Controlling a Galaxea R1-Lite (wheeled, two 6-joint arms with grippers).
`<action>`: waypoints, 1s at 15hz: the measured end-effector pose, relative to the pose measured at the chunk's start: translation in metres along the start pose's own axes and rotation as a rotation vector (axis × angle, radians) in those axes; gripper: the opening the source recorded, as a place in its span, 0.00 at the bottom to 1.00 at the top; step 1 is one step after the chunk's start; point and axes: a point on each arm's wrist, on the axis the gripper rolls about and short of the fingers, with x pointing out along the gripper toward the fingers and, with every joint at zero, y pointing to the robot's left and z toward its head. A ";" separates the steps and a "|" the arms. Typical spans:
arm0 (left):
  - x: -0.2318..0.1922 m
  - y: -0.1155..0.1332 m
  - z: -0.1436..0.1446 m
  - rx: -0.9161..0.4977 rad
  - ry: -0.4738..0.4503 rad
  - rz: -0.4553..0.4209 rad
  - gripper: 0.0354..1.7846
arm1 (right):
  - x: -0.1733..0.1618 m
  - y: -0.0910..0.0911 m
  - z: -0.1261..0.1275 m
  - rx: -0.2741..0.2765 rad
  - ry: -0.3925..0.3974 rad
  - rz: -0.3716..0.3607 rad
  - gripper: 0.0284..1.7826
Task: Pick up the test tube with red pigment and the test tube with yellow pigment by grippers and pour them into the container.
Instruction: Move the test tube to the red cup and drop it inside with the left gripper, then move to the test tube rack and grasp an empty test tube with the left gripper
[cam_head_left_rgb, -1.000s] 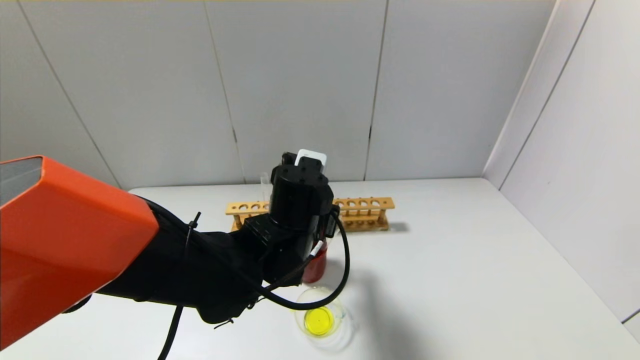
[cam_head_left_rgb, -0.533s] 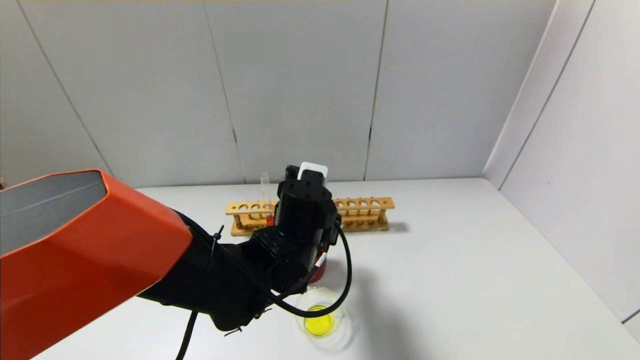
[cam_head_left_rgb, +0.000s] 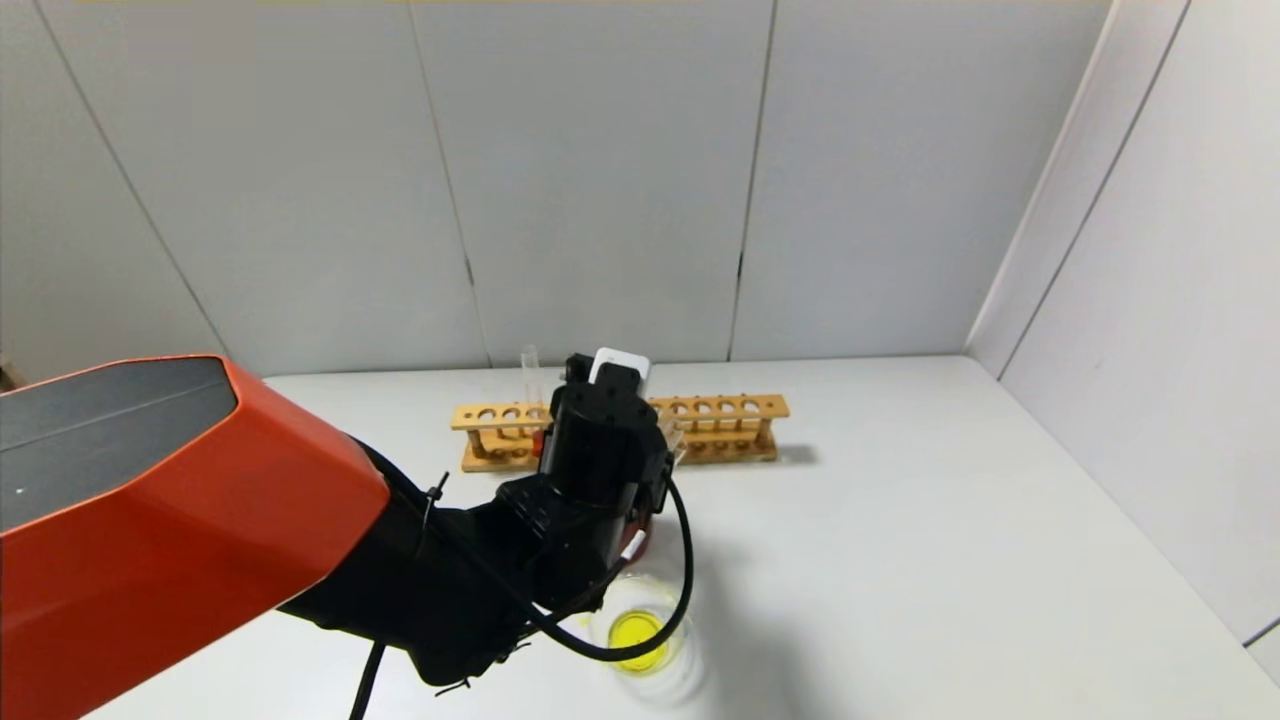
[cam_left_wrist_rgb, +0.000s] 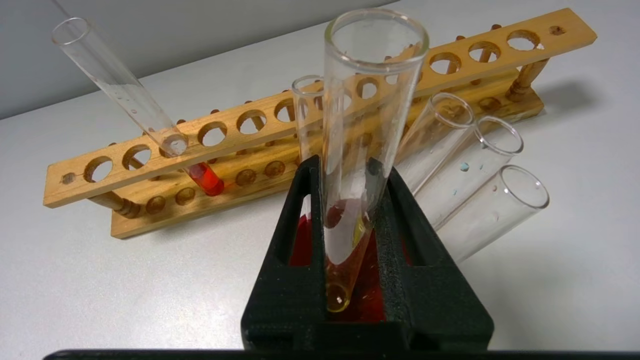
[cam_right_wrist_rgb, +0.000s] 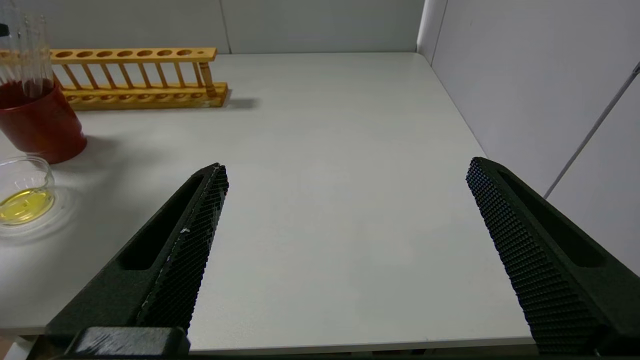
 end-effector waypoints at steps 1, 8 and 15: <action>-0.001 0.001 -0.001 -0.001 -0.001 -0.001 0.20 | 0.000 0.000 0.000 0.000 0.000 0.000 0.98; -0.008 -0.002 0.004 0.004 -0.016 -0.006 0.74 | 0.000 0.000 0.000 0.000 0.000 0.000 0.98; -0.025 0.036 0.044 0.046 -0.083 0.114 0.98 | 0.000 0.000 0.000 0.000 0.000 0.000 0.98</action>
